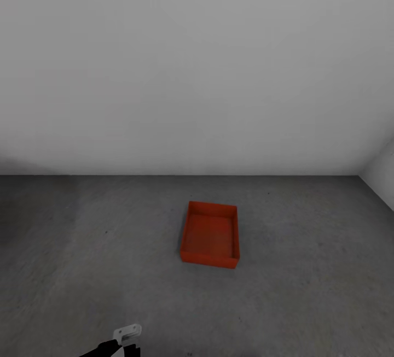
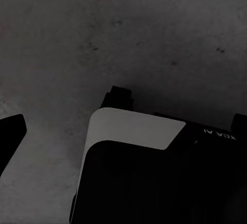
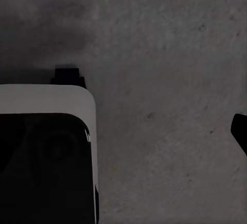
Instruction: Move the two storage containers from the living room to the garage. In the garage, place one container on the floor and stack the other container on top of it (either order is fine).
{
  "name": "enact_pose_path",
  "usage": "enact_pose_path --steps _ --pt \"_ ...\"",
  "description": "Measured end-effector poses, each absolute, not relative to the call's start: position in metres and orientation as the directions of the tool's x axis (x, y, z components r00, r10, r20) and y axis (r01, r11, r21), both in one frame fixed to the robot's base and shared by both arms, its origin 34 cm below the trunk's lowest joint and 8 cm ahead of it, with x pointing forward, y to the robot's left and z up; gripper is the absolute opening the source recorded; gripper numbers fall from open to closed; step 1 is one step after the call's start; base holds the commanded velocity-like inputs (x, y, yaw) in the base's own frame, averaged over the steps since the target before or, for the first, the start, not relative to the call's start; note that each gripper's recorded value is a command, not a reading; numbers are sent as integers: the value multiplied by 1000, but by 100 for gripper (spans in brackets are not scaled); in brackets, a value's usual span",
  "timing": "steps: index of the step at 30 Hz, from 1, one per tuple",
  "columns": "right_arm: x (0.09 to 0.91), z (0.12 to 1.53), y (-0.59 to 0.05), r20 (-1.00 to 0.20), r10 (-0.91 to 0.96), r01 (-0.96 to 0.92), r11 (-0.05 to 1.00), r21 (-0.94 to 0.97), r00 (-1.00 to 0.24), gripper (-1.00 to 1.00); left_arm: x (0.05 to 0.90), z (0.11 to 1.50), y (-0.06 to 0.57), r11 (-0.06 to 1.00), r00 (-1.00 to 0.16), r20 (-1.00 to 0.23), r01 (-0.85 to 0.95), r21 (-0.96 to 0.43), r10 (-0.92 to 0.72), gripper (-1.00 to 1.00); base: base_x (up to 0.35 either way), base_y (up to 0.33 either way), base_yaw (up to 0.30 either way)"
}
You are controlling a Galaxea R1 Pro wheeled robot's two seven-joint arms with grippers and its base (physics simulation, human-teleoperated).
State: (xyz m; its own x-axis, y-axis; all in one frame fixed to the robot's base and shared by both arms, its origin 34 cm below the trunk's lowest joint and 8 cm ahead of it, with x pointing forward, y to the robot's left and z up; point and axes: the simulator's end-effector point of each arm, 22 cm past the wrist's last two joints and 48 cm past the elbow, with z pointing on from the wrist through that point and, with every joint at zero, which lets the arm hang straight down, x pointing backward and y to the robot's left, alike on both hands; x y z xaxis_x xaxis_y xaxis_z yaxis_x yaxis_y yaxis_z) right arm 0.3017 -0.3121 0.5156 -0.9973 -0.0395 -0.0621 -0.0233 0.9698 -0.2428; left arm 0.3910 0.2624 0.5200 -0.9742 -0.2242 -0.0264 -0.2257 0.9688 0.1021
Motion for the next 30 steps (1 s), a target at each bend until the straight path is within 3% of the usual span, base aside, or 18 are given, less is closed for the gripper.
enact_pose_path --steps 30 --pt "298 547 -312 -72 -41 -23 970 -241 -997 100 384 552 262 968 -974 -22 -228 108 -227 100 0 0 0"
